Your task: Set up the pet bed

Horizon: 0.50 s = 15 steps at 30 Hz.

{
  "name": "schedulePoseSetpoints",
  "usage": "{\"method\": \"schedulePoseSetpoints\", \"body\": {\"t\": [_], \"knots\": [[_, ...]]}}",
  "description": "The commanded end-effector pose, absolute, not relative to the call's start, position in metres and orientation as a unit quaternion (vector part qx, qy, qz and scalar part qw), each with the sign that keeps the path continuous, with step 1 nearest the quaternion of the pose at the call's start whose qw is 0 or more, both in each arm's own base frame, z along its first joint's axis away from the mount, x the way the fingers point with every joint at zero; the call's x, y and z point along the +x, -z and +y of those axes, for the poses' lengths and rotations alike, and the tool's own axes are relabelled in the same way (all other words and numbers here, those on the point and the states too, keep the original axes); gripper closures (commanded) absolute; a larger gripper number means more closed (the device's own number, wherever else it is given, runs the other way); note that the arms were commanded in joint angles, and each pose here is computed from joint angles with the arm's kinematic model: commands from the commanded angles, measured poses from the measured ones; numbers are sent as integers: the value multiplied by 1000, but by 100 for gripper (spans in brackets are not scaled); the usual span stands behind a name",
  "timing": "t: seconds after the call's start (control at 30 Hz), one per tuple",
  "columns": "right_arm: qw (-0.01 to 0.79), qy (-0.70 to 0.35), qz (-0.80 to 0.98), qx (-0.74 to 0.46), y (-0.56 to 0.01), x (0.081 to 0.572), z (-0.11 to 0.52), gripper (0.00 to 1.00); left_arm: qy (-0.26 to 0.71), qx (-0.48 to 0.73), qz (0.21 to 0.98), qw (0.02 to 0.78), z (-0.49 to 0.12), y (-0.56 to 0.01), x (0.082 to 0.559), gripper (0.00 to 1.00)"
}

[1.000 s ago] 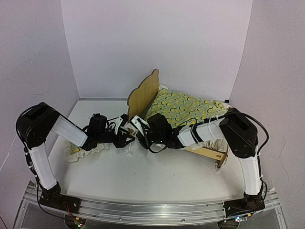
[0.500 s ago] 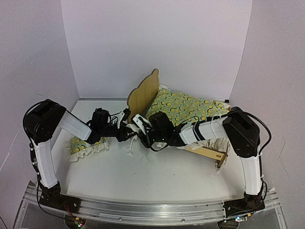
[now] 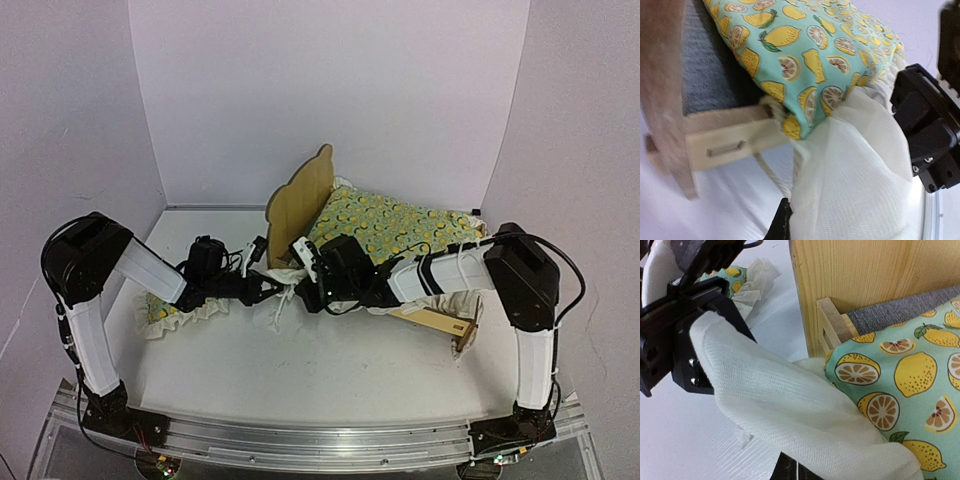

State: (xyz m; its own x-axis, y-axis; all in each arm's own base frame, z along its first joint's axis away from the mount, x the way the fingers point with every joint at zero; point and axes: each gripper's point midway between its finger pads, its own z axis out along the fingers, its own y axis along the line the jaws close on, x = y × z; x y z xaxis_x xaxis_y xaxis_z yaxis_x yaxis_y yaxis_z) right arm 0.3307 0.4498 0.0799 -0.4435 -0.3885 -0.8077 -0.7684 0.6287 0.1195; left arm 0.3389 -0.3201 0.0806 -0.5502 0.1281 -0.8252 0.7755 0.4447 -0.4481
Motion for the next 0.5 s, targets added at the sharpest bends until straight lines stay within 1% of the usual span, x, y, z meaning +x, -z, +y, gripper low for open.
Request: {"method": "schedulePoseSetpoints", "body": {"t": [0.0, 0.1, 0.2, 0.37, 0.47], "knots": [[344, -329, 836, -272, -113, 310, 450, 100, 487, 249, 762, 345, -324, -100, 314, 100], [308, -356, 853, -228, -104, 299, 446, 100, 516, 231, 756, 330, -329, -104, 300, 100], [281, -402, 850, -194, -103, 291, 450, 100, 519, 231, 757, 323, -336, -101, 288, 100], [248, -444, 848, -149, -116, 287, 457, 100, 503, 229, 764, 333, -330, -94, 287, 100], [230, -456, 854, -96, -113, 295, 454, 100, 492, 228, 767, 343, -328, -92, 291, 99]]}}
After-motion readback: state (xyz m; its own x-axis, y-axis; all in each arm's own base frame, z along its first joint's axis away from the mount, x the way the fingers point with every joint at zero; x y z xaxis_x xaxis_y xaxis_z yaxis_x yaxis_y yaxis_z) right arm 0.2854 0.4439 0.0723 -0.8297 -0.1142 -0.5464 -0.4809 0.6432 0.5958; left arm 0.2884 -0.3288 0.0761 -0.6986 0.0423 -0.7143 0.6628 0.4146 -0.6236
